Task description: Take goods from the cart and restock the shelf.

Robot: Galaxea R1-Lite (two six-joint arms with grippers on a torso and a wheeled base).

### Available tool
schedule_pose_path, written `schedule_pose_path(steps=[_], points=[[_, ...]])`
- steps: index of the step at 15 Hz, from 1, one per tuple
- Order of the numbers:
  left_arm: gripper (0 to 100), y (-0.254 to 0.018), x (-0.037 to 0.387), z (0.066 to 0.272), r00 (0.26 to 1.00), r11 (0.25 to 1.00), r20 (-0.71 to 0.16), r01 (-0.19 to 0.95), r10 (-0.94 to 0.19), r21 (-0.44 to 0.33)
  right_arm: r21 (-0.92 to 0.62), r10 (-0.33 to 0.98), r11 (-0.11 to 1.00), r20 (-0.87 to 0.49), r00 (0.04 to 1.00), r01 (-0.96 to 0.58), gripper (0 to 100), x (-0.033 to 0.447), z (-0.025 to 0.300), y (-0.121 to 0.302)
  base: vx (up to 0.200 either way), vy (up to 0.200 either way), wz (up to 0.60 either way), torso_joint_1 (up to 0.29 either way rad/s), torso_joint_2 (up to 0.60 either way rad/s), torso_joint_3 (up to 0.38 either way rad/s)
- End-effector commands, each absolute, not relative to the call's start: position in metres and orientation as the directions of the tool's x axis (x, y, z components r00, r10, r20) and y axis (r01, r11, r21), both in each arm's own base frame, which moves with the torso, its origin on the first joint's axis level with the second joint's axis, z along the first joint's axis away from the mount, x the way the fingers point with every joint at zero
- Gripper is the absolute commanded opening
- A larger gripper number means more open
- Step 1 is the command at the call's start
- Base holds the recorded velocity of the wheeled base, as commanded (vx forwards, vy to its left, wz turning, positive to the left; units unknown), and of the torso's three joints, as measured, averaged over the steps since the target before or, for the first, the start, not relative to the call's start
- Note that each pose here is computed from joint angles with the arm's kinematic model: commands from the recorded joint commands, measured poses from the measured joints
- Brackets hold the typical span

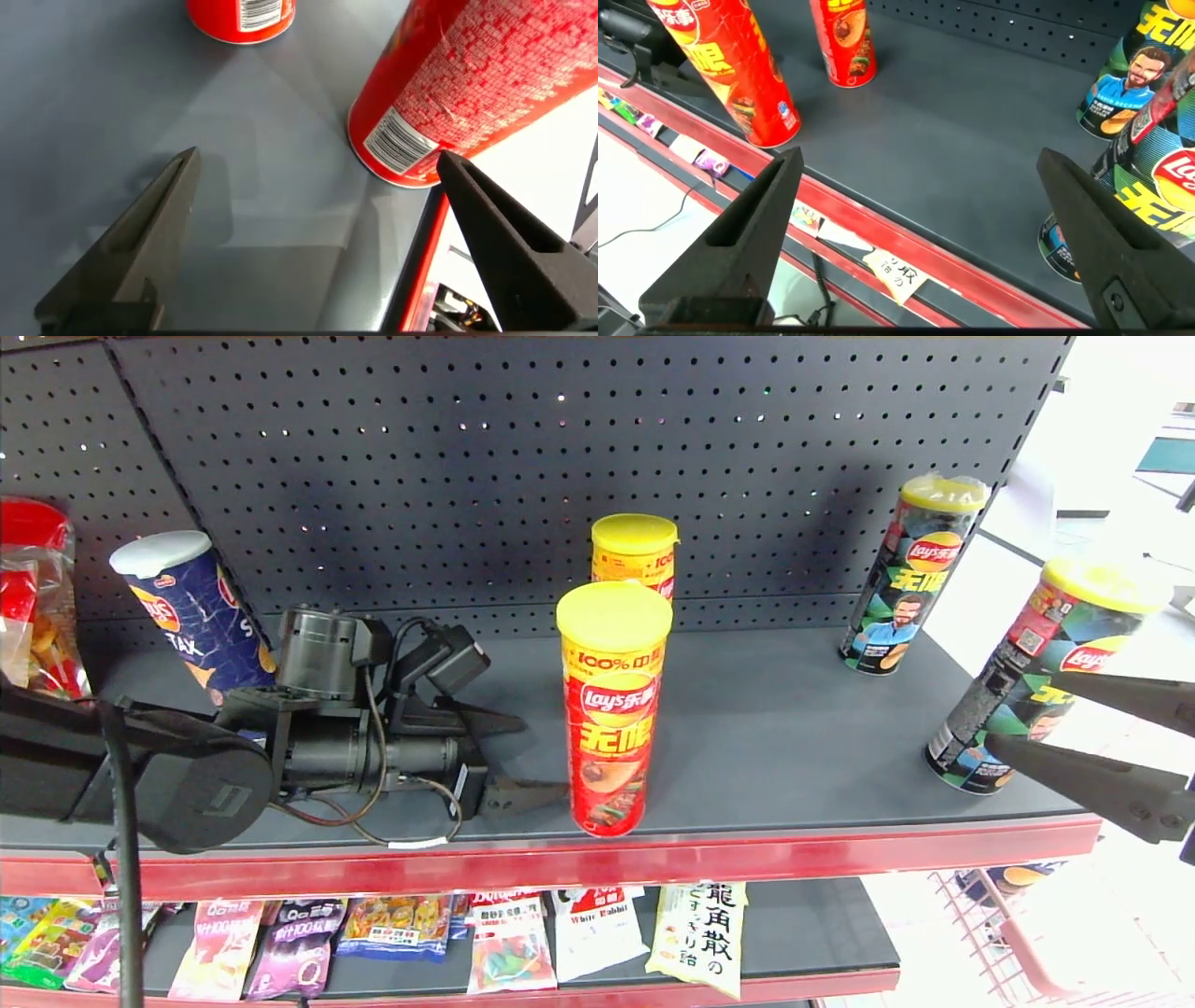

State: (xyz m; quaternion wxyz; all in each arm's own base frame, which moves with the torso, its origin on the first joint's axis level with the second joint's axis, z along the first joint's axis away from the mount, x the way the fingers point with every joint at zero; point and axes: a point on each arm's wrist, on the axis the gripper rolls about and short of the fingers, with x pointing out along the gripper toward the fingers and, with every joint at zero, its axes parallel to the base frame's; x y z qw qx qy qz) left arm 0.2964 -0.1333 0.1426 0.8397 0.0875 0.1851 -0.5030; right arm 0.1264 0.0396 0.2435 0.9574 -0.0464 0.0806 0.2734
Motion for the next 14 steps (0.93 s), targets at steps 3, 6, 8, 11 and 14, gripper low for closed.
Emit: schedule_pose_path(steps=[3, 6, 8, 11, 14], points=[[100, -0.136, 0.298, 0.14, 0.418, 0.473, -0.402, 0.88, -0.814, -0.043, -0.047, 0.517, 0.846, -0.174, 0.838, -0.531, 100, 0.127, 0.246, 0.04, 0.0, 0.0, 0.0, 0.0, 0.0, 0.0], [100, -0.136, 0.299, 0.141, 0.421, 0.475, -0.402, 0.879, -0.813, -0.041, -0.045, 0.517, 0.846, -0.177, 0.838, -0.531, 100, 0.127, 0.245, 0.04, 0.0, 0.0, 0.0, 0.0, 0.0, 0.0], [100, -0.128, 0.296, 0.143, 0.441, 0.495, -0.4, 0.868, -0.804, -0.039, -0.038, 0.514, 0.847, -0.198, 0.834, -0.531, 100, 0.126, 0.239, 0.039, 0.0, 0.0, 0.0, 0.0, 0.0, 0.0], [100, -0.096, 0.275, 0.157, 0.53, 0.576, -0.384, 0.817, -0.756, -0.007, -0.029, 0.508, 0.849, -0.229, 0.83, -0.528, 100, 0.12, 0.226, 0.038, 0.0, 0.0, 0.0, 0.0, 0.0, 0.0], [100, -0.072, 0.223, 0.2, 0.731, 0.73, -0.273, 0.672, -0.626, 0.127, -0.071, 0.435, 0.882, -0.261, 0.862, -0.466, 100, 0.105, 0.206, 0.03, 0.0, 0.0, 0.0, 0.0, 0.0, 0.0]])
